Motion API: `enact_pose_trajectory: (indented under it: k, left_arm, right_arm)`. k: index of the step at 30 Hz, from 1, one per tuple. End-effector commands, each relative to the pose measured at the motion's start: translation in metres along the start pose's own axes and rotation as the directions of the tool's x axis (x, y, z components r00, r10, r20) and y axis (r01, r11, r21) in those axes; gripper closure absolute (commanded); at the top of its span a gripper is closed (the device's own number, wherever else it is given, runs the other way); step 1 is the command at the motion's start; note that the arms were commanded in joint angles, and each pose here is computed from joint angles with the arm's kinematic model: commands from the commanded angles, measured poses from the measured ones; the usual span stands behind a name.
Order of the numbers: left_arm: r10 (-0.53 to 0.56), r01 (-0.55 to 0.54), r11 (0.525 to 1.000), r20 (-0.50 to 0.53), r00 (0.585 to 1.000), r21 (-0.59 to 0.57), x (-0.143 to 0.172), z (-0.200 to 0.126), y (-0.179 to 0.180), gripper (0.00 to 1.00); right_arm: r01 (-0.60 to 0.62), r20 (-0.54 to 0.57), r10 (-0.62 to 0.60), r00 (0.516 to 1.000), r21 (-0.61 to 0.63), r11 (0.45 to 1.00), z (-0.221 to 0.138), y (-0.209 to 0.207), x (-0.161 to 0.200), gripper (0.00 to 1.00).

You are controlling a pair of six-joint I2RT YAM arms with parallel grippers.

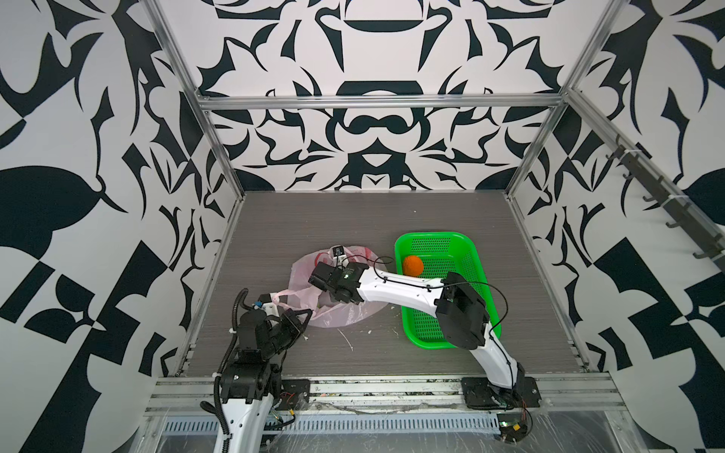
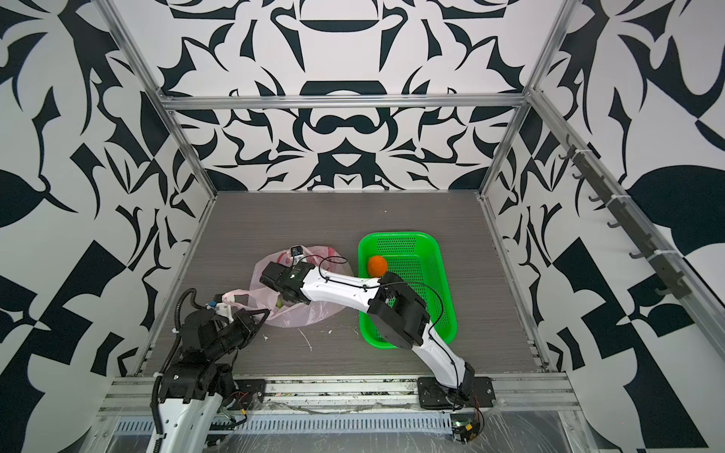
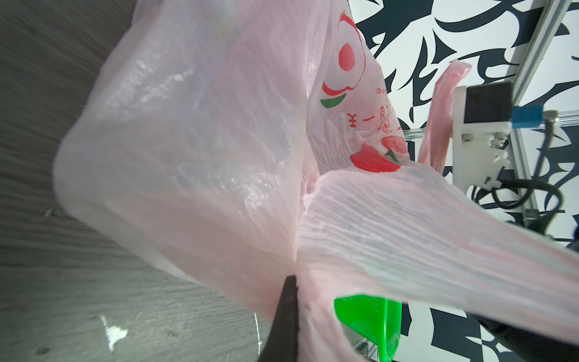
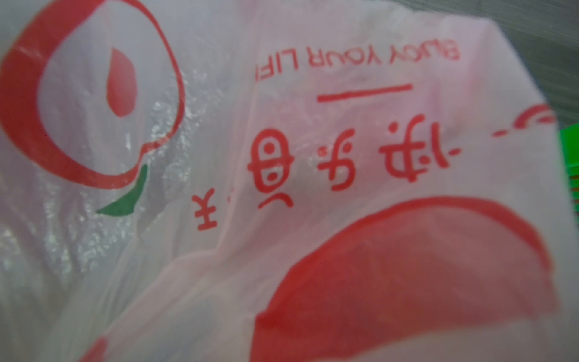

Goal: Untie the knot of the plastic bag and take out the fruit
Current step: Pick up the fruit from the plastic bag.

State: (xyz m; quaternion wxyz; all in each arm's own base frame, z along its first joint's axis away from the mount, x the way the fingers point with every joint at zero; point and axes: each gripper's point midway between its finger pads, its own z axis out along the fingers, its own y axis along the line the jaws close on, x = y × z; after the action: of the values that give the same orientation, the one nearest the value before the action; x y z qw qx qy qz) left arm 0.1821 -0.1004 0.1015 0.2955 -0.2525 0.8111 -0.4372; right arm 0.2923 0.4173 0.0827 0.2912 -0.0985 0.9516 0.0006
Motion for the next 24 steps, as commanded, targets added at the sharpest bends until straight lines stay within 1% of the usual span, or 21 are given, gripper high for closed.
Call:
enact_pose_trajectory:
  k: [1,18,24]
  left_arm:
    - [-0.05,0.048,0.997,-0.042,0.998,-0.054,0.011,0.009,0.024,1.0]
    - [-0.045,0.044,0.998,-0.035,0.998,-0.043,0.003,0.016,0.019,1.0]
    - [-0.043,0.042,0.998,-0.035,0.998,-0.042,0.003,0.016,0.019,1.0]
  right_arm:
    - [-0.012,0.008,0.012,1.0,0.002,1.0,-0.002,-0.001,-0.01,0.34]
    - [-0.023,0.028,0.023,0.999,0.014,1.0,0.02,0.008,-0.02,0.34]
    - [-0.016,0.001,0.016,1.0,0.009,1.0,0.029,0.011,-0.014,0.34]
